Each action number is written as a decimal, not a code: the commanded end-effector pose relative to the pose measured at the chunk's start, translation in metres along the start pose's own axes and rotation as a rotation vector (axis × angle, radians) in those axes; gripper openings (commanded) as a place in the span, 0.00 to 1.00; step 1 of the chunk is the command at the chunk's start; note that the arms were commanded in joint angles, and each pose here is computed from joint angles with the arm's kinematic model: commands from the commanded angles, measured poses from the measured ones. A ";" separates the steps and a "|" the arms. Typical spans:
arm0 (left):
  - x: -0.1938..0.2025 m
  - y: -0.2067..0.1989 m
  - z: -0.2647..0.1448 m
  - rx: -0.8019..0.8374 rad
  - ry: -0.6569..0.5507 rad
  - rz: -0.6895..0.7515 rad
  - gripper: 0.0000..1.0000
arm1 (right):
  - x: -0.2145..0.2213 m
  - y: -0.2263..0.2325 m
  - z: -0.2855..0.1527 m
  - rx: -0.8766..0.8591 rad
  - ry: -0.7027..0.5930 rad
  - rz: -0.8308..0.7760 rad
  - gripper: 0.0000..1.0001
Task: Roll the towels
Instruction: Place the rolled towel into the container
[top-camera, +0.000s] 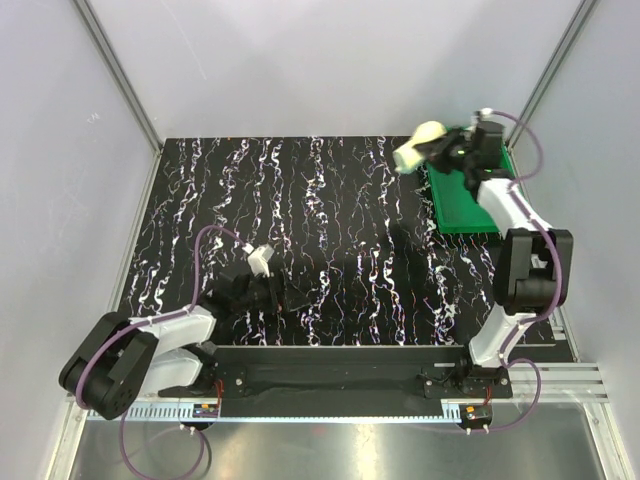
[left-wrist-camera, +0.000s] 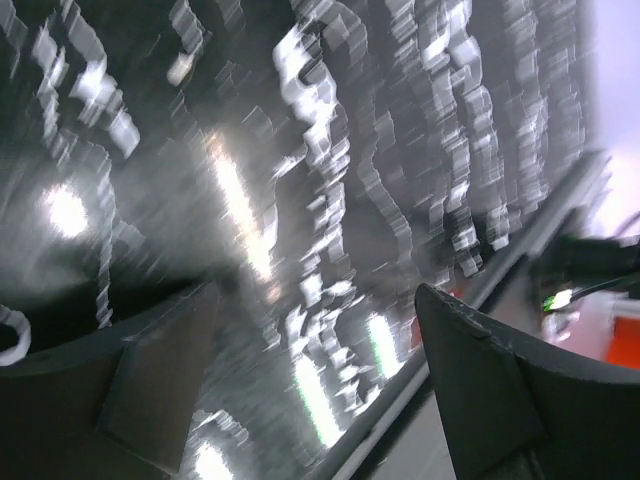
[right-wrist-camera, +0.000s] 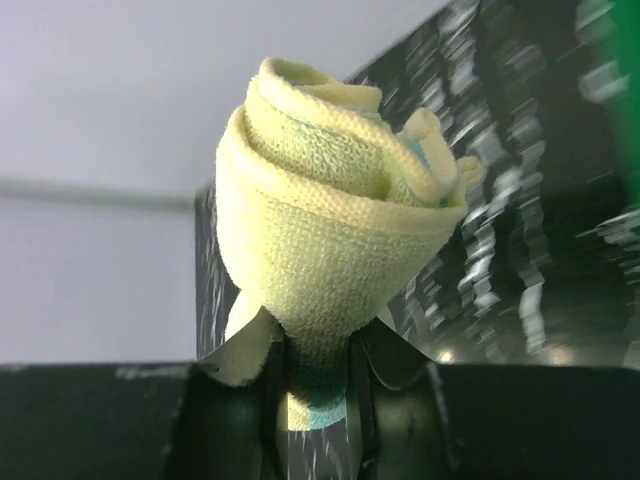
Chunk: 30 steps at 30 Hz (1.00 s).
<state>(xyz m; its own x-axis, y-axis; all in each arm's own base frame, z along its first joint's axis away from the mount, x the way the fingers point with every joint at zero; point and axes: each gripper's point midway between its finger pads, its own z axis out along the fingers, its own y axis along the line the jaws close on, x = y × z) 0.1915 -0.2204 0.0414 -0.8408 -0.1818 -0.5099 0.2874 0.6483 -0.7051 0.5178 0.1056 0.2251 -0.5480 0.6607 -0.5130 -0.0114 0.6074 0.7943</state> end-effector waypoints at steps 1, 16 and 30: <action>-0.004 0.009 0.000 -0.041 -0.020 0.078 0.84 | -0.076 -0.036 -0.008 0.075 -0.243 0.073 0.00; 0.000 0.018 0.012 -0.095 0.011 0.068 0.82 | -0.119 -0.208 0.004 0.270 -0.533 0.327 0.00; 0.000 0.019 0.013 -0.108 0.009 0.074 0.81 | -0.129 -0.263 0.029 0.179 -0.650 0.377 0.00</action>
<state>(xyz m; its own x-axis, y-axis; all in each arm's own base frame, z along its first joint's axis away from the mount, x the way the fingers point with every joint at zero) 0.2039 -0.2256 0.0368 -0.8150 -0.1503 -0.5596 0.3211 0.6867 -0.6521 0.5979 -0.1091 0.0463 0.0255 0.9381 -0.3454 0.3448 0.3160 0.8839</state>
